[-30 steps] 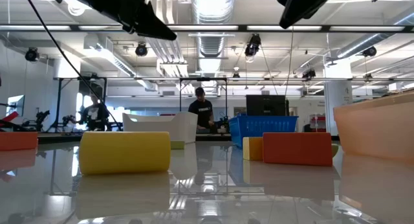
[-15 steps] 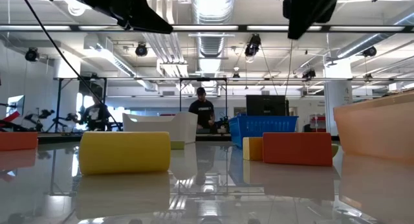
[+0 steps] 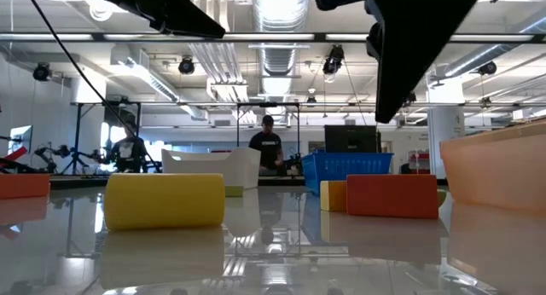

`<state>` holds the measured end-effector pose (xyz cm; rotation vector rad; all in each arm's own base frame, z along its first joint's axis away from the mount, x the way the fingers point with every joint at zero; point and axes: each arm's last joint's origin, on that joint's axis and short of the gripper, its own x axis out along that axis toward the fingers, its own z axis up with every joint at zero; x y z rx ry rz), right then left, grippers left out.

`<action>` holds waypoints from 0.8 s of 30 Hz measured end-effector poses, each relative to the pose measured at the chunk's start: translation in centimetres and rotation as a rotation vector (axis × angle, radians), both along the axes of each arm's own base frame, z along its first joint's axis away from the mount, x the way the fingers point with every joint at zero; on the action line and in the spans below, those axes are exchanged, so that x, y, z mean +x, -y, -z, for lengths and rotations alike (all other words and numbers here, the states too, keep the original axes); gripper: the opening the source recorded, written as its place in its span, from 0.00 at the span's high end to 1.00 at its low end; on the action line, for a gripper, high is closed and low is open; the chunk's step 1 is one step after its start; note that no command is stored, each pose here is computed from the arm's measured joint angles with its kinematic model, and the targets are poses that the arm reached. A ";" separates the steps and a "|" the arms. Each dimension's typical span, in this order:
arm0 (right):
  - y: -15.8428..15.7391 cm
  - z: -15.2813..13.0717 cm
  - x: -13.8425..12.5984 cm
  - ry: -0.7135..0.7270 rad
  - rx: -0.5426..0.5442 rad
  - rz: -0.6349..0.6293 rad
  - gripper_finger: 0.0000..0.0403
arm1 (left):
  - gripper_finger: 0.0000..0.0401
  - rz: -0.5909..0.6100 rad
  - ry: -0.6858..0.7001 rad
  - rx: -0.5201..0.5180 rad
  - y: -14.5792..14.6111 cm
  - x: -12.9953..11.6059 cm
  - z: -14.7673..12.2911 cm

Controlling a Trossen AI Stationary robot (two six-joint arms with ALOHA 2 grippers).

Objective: Sort & place blocks by color
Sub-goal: Put the orange block into the blue bin

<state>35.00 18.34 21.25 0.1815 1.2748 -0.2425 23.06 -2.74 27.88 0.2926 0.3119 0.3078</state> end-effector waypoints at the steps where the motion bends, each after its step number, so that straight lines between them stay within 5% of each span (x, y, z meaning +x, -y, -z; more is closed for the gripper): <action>1: -0.2 0.3 0.0 -0.002 -0.017 -0.022 0.49 | 0.66 0.000 0.002 0.000 0.0 0.0 0.0; 8: -0.8 2.3 0.3 -0.036 -0.086 -0.072 0.40 | 0.66 0.000 0.001 0.002 0.0 -0.1 0.0; 24: -0.3 4.2 0.8 -0.078 -0.093 -0.056 0.45 | 0.66 -0.002 0.003 -0.002 0.0 -0.1 0.0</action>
